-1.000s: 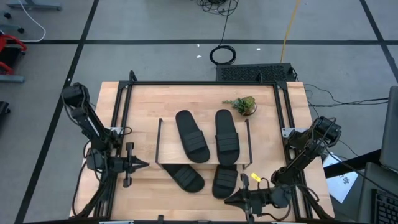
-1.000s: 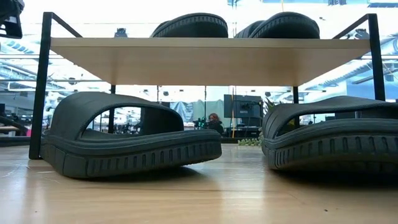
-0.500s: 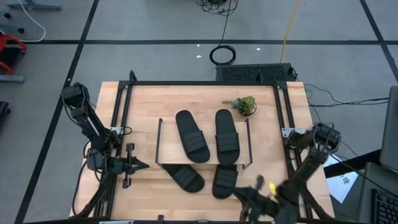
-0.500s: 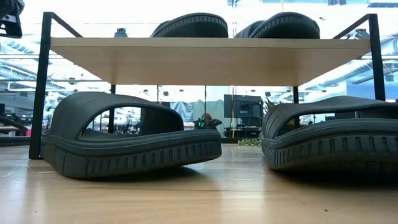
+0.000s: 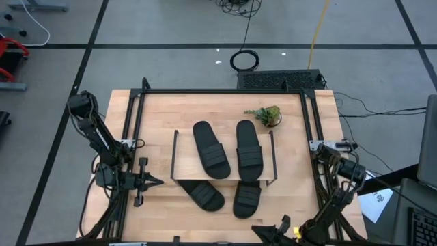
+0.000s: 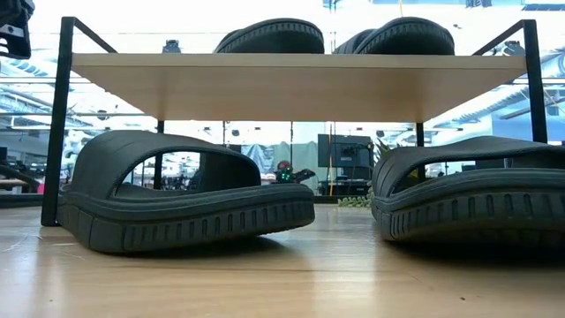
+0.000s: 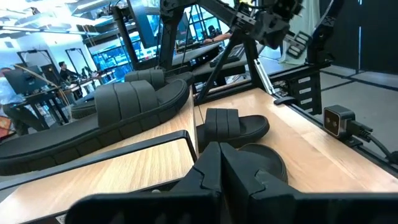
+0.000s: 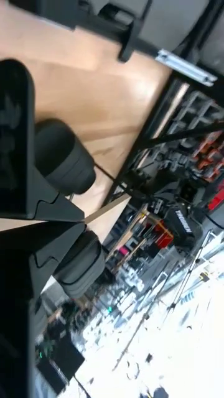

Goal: Pick and place slides into the shelf
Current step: Adjust the black slide under the shelf

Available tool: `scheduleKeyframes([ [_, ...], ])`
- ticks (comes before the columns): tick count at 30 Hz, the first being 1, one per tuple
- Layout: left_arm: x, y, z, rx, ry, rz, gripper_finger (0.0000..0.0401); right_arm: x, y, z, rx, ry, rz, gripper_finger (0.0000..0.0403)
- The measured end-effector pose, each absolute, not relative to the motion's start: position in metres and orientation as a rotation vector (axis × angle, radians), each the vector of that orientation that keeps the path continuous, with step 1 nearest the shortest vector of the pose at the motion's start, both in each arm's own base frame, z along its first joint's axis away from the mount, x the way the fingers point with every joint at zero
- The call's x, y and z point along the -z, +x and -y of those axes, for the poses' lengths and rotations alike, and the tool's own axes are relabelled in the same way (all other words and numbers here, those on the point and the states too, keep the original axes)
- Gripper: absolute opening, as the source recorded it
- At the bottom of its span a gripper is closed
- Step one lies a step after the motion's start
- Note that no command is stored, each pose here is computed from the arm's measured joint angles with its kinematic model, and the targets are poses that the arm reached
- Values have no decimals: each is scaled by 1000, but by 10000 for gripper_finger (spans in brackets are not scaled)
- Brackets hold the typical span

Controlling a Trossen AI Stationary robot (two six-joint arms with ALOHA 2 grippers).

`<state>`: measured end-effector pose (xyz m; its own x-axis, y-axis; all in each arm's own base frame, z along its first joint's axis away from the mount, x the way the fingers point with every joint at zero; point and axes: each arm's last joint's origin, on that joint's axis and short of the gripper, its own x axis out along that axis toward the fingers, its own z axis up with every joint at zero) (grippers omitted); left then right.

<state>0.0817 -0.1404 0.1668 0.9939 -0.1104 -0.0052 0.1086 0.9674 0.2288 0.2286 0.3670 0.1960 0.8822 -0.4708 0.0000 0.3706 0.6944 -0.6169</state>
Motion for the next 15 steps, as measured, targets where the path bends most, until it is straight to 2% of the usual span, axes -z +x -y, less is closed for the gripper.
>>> scheduleKeyframes([
  [4,-167,82,140,111,212,7,11,-191,254,-366,518,-680,-188,0],
  [8,-167,82,140,111,184,5,20,-190,275,-356,573,-609,-186,8],
  [11,-167,82,140,111,161,4,20,-187,283,-351,598,-559,-178,42],
  [15,-167,82,140,112,140,3,21,-200,287,-351,608,-491,-158,123],
])
